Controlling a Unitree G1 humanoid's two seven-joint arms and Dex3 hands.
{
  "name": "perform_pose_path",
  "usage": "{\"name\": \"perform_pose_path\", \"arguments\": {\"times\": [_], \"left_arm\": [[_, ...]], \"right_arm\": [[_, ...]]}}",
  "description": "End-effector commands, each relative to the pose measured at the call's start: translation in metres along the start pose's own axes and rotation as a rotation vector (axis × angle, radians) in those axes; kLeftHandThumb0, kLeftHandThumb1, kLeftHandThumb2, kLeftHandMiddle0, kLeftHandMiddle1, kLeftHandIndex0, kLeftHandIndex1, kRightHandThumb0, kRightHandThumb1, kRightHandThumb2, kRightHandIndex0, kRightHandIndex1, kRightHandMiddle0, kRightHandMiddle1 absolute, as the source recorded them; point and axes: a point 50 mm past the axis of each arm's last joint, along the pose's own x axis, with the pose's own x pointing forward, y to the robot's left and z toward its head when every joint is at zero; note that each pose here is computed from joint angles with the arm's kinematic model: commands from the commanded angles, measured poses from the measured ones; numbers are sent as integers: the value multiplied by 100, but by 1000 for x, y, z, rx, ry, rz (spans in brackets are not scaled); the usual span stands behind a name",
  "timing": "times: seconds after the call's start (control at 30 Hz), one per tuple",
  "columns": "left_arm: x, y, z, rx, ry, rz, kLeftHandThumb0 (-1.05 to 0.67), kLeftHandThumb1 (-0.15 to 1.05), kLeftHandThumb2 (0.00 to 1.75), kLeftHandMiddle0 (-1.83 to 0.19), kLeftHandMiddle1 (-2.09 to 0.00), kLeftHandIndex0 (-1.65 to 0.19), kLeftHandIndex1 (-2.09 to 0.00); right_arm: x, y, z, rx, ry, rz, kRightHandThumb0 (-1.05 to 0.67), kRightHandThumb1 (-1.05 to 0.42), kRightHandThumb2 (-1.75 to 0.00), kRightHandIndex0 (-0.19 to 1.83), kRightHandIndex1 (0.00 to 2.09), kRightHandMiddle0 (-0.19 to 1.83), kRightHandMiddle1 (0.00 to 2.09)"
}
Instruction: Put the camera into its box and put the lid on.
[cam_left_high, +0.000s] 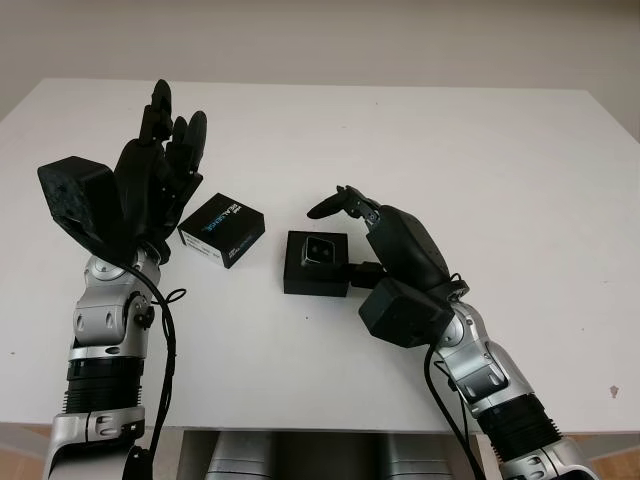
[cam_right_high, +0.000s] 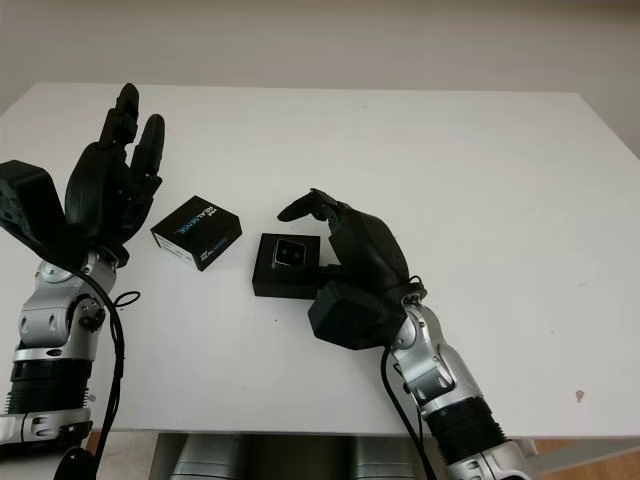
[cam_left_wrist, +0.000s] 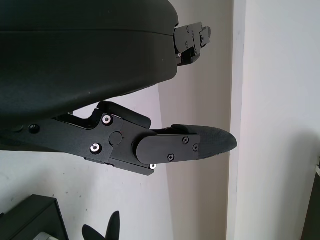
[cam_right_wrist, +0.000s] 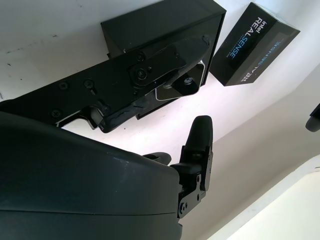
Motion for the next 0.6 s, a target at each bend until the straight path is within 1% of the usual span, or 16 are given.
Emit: {"name": "perform_pose_path", "arguments": {"times": [0.0, 0.3, 0.57], "left_arm": [[0, 0, 3, -1, -12, 2, -62, 105, 42, 15, -6, 17, -5], [-1, 0, 2, 5, -11, 3, -62, 105, 42, 14, -6, 17, -6], [-2, 2, 2, 16, -6, -2, -62, 105, 43, 14, -5, 16, -6]], "right_arm": [[2, -3, 2, -5, -11, -14, -67, -88, -5, 31, 9, 27, 114], [1, 1, -3, -4, 23, -26, -57, -88, -5, 34, 10, 32, 117], [1, 4, -6, -22, 43, -20, -50, -90, -6, 35, 10, 36, 117]]}}
